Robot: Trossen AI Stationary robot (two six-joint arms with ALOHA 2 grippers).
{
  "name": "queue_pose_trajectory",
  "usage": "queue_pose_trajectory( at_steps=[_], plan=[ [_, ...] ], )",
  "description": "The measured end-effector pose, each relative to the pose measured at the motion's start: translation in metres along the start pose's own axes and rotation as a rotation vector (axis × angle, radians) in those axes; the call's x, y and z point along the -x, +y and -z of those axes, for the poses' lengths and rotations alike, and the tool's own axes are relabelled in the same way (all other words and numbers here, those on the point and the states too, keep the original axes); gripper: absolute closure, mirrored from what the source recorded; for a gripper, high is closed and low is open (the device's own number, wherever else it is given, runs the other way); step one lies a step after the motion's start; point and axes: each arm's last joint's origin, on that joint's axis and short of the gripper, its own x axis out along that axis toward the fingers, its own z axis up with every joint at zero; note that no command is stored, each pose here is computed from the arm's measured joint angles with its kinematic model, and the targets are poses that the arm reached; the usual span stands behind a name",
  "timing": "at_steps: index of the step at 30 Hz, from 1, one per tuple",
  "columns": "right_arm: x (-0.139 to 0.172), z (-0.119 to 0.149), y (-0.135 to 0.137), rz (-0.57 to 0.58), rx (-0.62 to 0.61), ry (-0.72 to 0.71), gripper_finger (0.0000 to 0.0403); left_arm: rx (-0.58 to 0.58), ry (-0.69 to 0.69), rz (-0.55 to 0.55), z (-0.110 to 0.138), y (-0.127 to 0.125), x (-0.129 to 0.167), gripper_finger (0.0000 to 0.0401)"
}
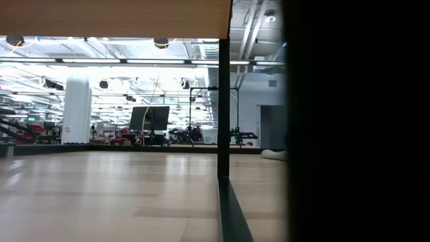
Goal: Stack small to large cups/mugs on shelf
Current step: Return to Home position
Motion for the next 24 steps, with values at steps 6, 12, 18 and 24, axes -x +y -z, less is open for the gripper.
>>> queue_pose_trajectory(
  at_steps=[6,12,18,24],
  plan=[
    [0.0,-0.004,0.001,-0.005,-0.006,-0.039,0.0168,0.057,0.018,-0.009,0.051,-0.001,-0.005,0.0157],
    [0.001,-0.004,0.004,-0.034,0.008,-0.047,0.0168,0.083,-0.097,0.157,0.097,-0.012,-0.012,0.0157],
    [0.003,-0.011,0.012,-0.175,0.046,-0.119,0.0168,0.129,-0.347,0.291,0.146,-0.012,-0.014,0.0157],
    [0.007,-0.027,0.014,-0.294,0.091,-0.284,0.0168,0.201,-0.423,0.241,0.201,-0.011,-0.02,0.0157]
  ],
)
